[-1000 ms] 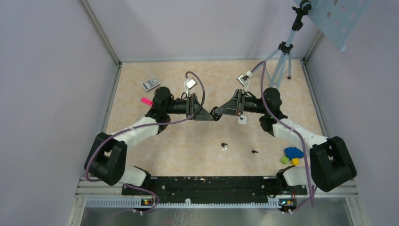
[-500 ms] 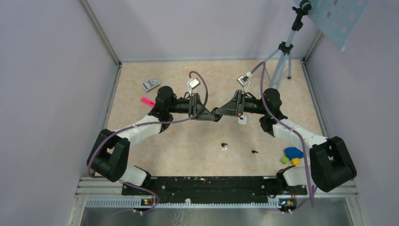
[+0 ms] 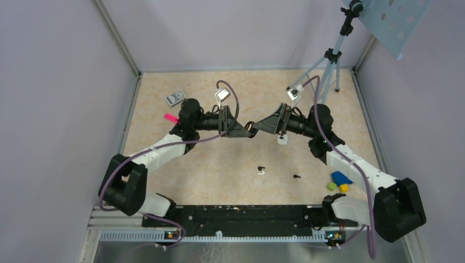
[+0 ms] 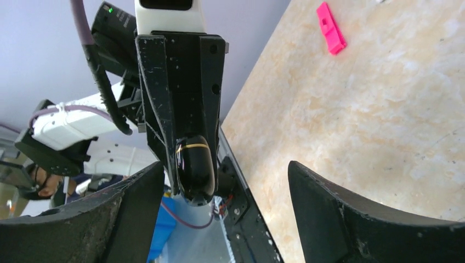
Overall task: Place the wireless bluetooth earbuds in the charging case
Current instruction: Pass from the right arm to the left, then pass from the left arm to the right
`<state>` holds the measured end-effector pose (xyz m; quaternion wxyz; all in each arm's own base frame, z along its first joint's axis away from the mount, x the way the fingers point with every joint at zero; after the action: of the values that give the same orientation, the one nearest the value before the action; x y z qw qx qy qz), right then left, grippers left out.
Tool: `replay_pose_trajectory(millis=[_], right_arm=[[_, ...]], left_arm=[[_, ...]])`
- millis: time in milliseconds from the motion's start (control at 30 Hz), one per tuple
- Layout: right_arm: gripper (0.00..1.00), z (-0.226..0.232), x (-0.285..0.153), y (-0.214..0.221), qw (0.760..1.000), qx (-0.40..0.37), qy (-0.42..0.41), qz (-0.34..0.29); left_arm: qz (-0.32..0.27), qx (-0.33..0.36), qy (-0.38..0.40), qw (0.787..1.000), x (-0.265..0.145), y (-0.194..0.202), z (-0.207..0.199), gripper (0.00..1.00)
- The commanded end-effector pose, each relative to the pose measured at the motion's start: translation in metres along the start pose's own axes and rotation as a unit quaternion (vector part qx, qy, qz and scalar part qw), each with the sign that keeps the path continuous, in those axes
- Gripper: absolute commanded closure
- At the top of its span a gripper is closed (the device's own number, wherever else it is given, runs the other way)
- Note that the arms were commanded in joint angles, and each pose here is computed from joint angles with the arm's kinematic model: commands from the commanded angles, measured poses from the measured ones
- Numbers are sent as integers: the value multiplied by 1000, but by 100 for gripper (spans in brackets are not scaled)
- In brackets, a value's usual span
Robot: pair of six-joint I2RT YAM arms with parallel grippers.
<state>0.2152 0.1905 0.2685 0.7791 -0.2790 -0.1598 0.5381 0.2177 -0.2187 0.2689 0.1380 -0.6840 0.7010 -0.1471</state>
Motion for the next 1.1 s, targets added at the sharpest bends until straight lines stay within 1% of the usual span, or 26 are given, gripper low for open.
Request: replay_pose_trajectory(millis=[0,267,367,533,667,867,967,1067], right_arm=[[19,16,-2,-8,997,-9,-13,-82],[19,32,-1,0,990,-37,-75,-113],[23,30,0,1,990,-27,-78,-117],[35,30,3,0,989,-24,-85,-120],[40,31,6,1,988,-22,-95,-120],[47,26,10,4,992,-16,-81,-94],[48,24,10,7,992,-12,-85,-93],[52,23,12,9,992,-8,-98,-83]], left_arm=[[-41,37,11,998,-3,-6,-13,100],[-59,14,37,997,-2,-8,-13,100],[-66,5,38,997,-2,-9,-13,100],[-70,-5,32,997,-4,-5,-10,100],[-77,-9,28,997,-5,-2,-9,100],[-85,-8,26,996,-6,-2,-10,100],[-93,-5,25,995,-7,-2,-10,100],[-93,-3,27,995,-6,-3,-11,100]])
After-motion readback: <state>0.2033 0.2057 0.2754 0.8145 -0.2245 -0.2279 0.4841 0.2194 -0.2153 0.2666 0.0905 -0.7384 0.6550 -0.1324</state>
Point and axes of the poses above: each gripper's point midway between its finger pads, its own x axis out along the fingers, its own z axis along the line the jaws close on, y = z × x, the point moved 9 cm from there along -x, back along the fingers, and after that the axes turned 3 degrees about -x, right-handed, at the moved point
